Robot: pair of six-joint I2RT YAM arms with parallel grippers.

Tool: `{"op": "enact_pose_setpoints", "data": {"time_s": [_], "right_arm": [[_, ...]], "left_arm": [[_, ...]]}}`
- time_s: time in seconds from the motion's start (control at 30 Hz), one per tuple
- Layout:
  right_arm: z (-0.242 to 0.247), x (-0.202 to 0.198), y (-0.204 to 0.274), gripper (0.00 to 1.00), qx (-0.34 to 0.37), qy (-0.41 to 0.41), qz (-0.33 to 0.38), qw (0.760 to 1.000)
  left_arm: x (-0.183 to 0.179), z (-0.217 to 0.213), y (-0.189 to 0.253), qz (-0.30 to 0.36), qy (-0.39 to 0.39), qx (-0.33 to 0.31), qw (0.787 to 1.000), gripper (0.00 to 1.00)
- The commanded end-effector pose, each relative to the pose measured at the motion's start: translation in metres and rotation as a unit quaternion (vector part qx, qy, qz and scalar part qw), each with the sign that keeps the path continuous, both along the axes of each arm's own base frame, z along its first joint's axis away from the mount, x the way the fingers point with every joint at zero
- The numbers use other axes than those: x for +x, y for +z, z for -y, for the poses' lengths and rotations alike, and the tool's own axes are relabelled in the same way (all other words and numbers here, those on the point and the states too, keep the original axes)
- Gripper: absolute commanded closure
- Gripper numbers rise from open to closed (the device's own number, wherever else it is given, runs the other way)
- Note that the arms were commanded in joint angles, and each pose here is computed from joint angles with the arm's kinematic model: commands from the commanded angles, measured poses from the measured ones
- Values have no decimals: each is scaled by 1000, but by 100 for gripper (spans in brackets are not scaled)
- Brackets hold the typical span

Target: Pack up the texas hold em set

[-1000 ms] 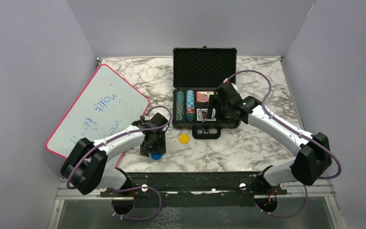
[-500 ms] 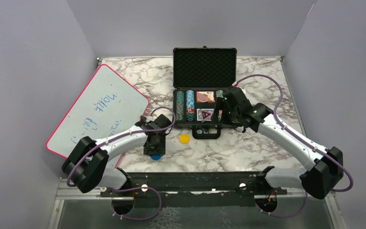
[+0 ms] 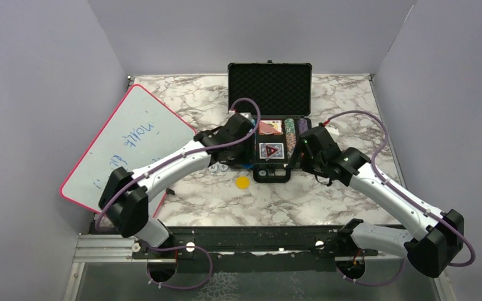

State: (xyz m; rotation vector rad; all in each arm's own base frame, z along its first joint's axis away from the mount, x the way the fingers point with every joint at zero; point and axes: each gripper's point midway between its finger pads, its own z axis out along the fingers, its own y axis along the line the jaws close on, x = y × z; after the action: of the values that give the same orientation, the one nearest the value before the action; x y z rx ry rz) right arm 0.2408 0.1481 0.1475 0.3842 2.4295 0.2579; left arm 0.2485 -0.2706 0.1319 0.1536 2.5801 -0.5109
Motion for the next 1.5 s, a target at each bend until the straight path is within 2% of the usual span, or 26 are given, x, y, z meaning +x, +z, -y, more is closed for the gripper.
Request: {"op": "enact_pose_setpoints", "data": {"time_s": [0.0,0.1,0.3,0.57,0.73,0.83,1.0,1.13,1.23,1.47], "right_arm": [[9,0,6,16,7,-30,14,999],[9,-4,5,16,16,-30,15,999],[13,-11,4,16,22,-30,19,999],[13,-14,1,16,25,-23,16,999],[12,-14,0,16,24,-18,19,999],[11,-14,0,16,26,-16,18,999],[9,-15,2,16,31,-9,19,999],[7,-15,3,16,36,-6,21,999],[6,-14,3,16,37,-5,22,999],[0,-12,-11,16,37,-1,8,999]], "left_arm": [[26,48,13,19,-51,-20,998,56],[47,73,16,27,-67,-18,997,55],[73,96,3,22,-70,3,997,55],[84,99,-19,6,-59,45,997,54],[86,98,-23,6,-65,61,996,48],[87,98,-23,7,-71,67,995,39],[86,103,-4,18,-84,46,995,30],[77,100,19,27,-95,26,995,28],[66,79,29,40,-86,36,995,27],[8,9,0,26,-76,71,994,27]]}}
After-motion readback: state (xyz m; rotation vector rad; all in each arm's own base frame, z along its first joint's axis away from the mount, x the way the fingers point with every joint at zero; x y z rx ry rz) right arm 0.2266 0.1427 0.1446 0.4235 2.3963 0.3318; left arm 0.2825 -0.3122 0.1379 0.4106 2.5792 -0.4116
